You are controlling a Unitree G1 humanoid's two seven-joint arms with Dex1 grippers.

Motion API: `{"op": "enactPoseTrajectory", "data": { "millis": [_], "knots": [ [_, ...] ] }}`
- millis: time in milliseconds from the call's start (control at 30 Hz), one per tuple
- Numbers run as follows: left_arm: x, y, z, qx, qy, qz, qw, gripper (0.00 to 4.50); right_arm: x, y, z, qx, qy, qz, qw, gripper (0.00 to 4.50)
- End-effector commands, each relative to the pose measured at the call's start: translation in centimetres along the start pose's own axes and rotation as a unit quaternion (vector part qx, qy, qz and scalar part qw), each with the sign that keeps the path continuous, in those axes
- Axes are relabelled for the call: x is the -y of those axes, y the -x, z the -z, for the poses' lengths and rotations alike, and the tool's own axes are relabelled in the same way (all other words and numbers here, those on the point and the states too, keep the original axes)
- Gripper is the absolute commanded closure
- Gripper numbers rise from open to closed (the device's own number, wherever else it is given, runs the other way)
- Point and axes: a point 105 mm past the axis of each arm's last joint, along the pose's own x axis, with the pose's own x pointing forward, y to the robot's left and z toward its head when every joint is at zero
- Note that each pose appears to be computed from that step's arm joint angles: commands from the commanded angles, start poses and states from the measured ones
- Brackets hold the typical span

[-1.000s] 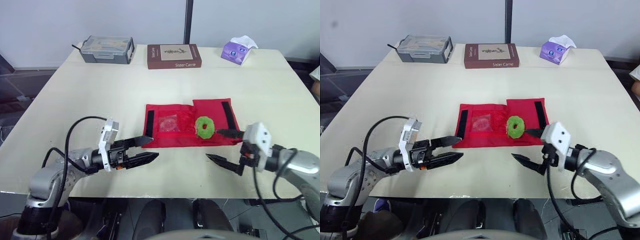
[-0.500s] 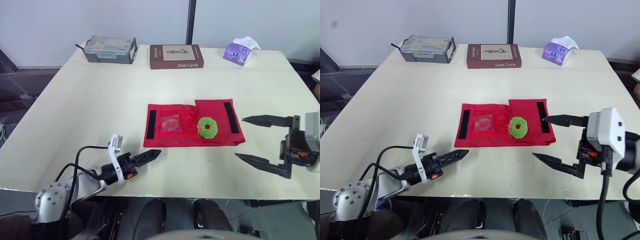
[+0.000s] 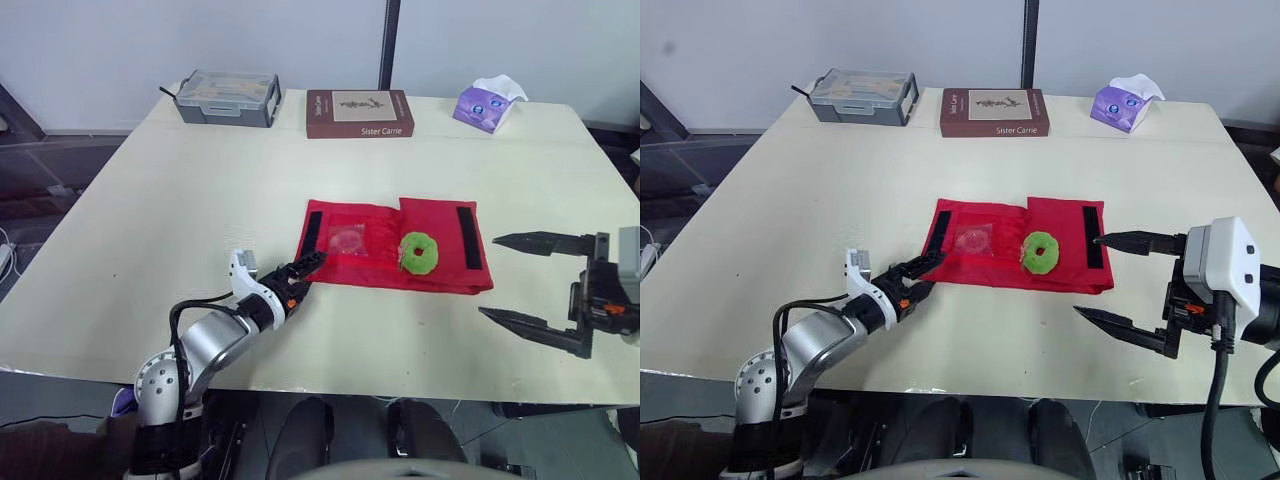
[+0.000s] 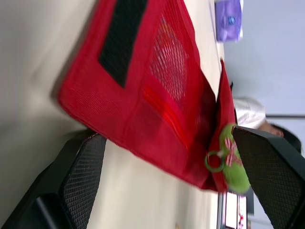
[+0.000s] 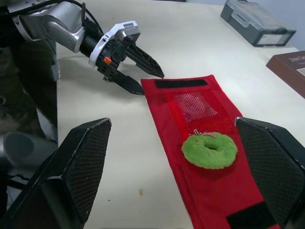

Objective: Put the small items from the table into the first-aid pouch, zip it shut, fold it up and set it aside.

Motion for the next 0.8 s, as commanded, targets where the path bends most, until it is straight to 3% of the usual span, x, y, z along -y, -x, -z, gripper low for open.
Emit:
{"op": "enactPoseTrajectory", "data": {
  "millis": [33,200,367,467,567,600,633,700,767,800],
  "knots": [
    [0.6,-1.1,-0.8,0.028,0.012,0.005,1.000,0.00,0.1,-0.2,-0.5,0.007,0.019,0.010,1.000,0.07],
    [1.7,-2.1,-1.9,0.054,0.029,0.021,0.998,0.00,0.4,-0.3,-0.4,0.008,0.018,0.018,1.000,0.07],
    [1.7,-3.4,-1.4,0.041,0.042,0.018,0.998,0.00,1.4,-0.3,-0.6,0.017,0.024,0.049,0.998,0.07],
    [1.4,-4.4,-1.5,0.042,0.046,0.011,0.998,0.90,1.8,-0.5,-0.6,0.022,0.023,0.064,0.997,0.00],
    [0.7,-5.2,-1.8,0.046,0.043,0.007,0.998,2.33,2.0,-0.7,-0.5,0.021,0.022,0.072,0.997,0.00],
    [0.5,-5.4,-2.1,0.051,0.039,0.009,0.998,2.50,2.2,-0.8,-0.4,0.022,0.017,0.078,0.997,0.00],
    [0.3,-5.5,-2.4,0.055,0.034,0.014,0.998,3.13,2.3,-0.9,-0.3,0.022,0.013,0.083,0.996,0.00],
    [0.1,-5.1,-3.0,0.060,0.016,0.029,0.998,3.89,2.4,-1.1,-0.1,0.020,0.004,0.087,0.996,0.00],
    [-0.1,-4.4,-4.2,0.072,-0.013,0.045,0.996,4.39,2.8,-1.3,0.3,0.017,-0.004,0.098,0.995,0.00],
    [-0.3,-3.9,-4.8,0.077,-0.028,0.049,0.995,4.39,2.9,-1.4,0.6,0.017,-0.015,0.100,0.995,0.00]
  ]
}}
